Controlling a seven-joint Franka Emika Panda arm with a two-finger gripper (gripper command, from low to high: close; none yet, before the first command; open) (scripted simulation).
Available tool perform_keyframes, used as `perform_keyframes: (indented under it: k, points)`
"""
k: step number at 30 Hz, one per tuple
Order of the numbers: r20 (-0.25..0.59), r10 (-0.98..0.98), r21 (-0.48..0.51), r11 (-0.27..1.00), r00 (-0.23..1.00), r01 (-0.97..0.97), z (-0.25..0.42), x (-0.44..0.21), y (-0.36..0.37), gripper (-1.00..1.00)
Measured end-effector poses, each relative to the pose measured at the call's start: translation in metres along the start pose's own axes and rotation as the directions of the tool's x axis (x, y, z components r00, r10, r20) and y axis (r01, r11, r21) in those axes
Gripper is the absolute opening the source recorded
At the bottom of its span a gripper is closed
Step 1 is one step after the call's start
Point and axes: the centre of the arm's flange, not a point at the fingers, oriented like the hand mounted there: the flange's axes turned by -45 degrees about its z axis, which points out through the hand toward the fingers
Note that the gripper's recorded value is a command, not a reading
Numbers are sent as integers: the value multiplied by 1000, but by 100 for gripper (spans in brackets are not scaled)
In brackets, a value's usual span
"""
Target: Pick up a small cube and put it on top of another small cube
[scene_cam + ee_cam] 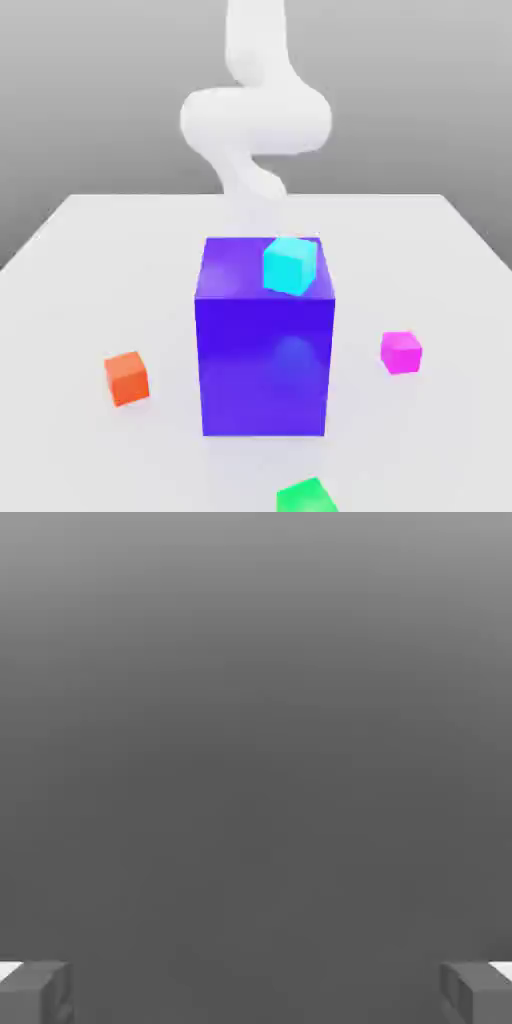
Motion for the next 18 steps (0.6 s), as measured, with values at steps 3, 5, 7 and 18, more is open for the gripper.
perform_keyframes:
  k: [3, 5, 7, 18]
  points:
    - [88, -209, 90, 975, 974, 202, 74, -25, -45, 0]
    - [128, -347, 158, 932, 929, 327, 117, -50, -77, 0]
    - [155, -482, 231, 866, 862, 443, 154, -81, -109, 0]
    - [7, -991, 631, 109, 134, 768, 263, -354, -239, 0]
